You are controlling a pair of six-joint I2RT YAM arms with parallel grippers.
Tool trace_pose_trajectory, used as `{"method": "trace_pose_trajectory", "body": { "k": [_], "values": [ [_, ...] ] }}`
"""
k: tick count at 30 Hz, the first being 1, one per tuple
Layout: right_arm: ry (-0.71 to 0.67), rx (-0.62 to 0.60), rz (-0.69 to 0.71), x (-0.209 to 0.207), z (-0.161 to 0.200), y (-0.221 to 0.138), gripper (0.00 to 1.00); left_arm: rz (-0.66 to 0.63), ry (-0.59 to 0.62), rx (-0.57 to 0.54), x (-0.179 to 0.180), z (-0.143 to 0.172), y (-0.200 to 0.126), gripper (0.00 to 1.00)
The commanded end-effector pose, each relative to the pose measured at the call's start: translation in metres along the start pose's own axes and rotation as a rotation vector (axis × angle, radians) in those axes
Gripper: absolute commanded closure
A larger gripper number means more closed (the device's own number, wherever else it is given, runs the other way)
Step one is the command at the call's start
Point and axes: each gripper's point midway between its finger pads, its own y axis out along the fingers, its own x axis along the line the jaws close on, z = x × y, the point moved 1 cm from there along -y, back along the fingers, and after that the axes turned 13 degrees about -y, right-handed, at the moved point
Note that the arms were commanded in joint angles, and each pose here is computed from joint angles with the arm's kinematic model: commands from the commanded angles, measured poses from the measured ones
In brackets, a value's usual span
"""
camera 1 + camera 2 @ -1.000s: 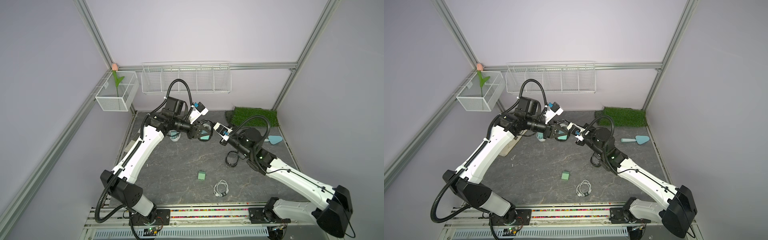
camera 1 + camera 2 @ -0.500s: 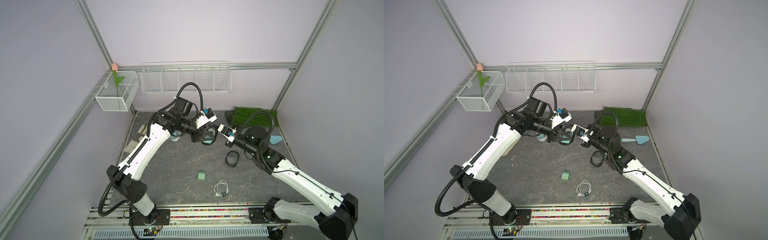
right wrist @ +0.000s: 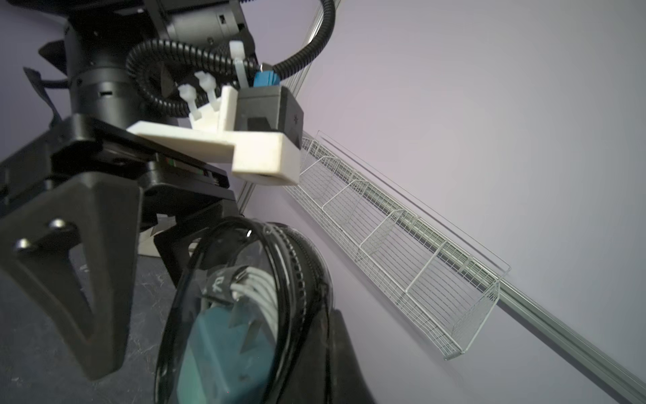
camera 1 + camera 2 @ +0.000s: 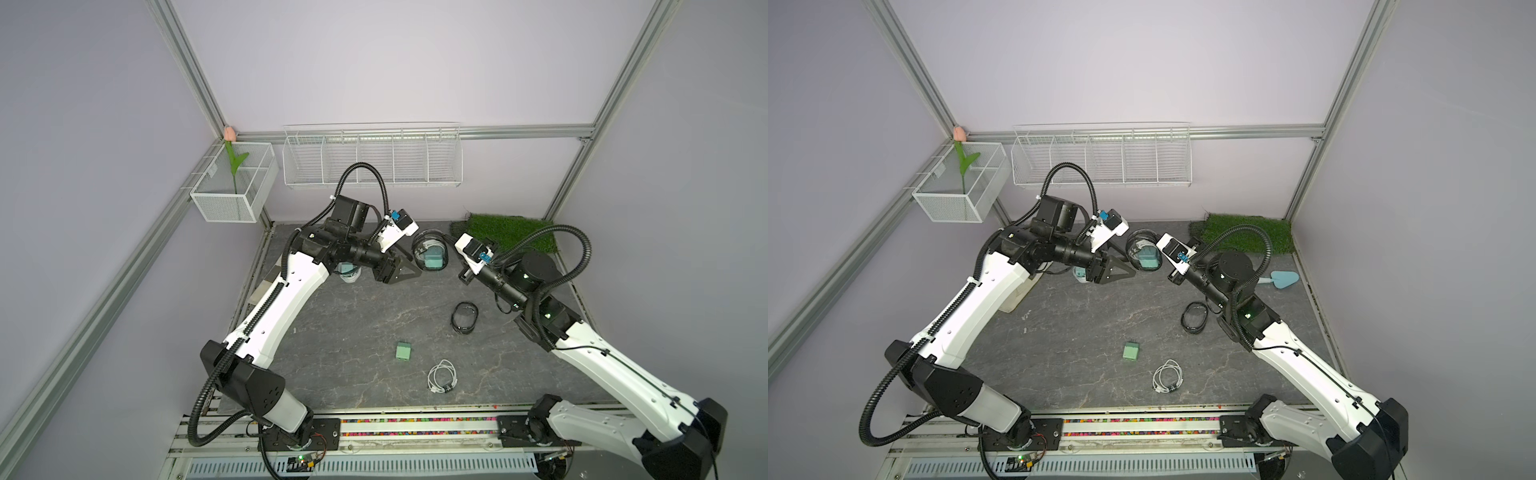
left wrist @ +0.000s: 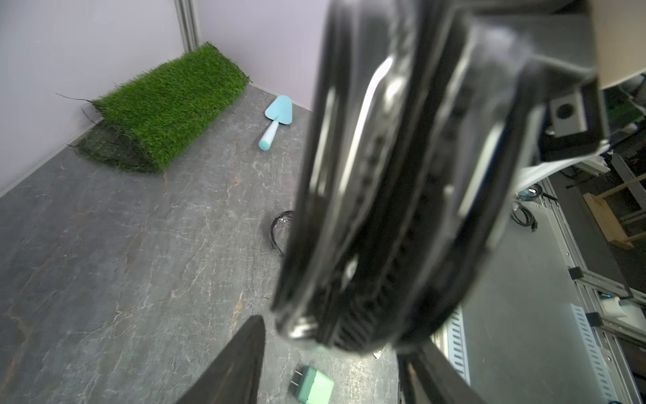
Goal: Pack away charging kits
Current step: Adjust the storage bag.
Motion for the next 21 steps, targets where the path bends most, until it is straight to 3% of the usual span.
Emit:
{"method": "trace_pose_trajectory", "body": {
  "k": [1,4,11,21],
  "values": [
    [0.055,-0.099,0.104,-0.031,-0.030,-0.003,0.93,0.041,0.007,-0.078,-0.010,-0.017,-0.004,0.37],
    [0.089,-0.099,0.132,-0.036,-0.029,0.001,0.94,0.060,0.043,-0.169,-0.016,-0.034,-0.012,0.34],
    [0.222,-0.090,0.220,-0.061,-0.034,0.011,0.93,0.042,0.191,-0.520,-0.036,-0.068,-0.048,0.18],
    [0.332,-0.168,0.219,-0.064,-0.068,0.015,0.93,0.124,0.215,-0.760,-0.031,-0.105,-0.059,0.17]
  ]
}}
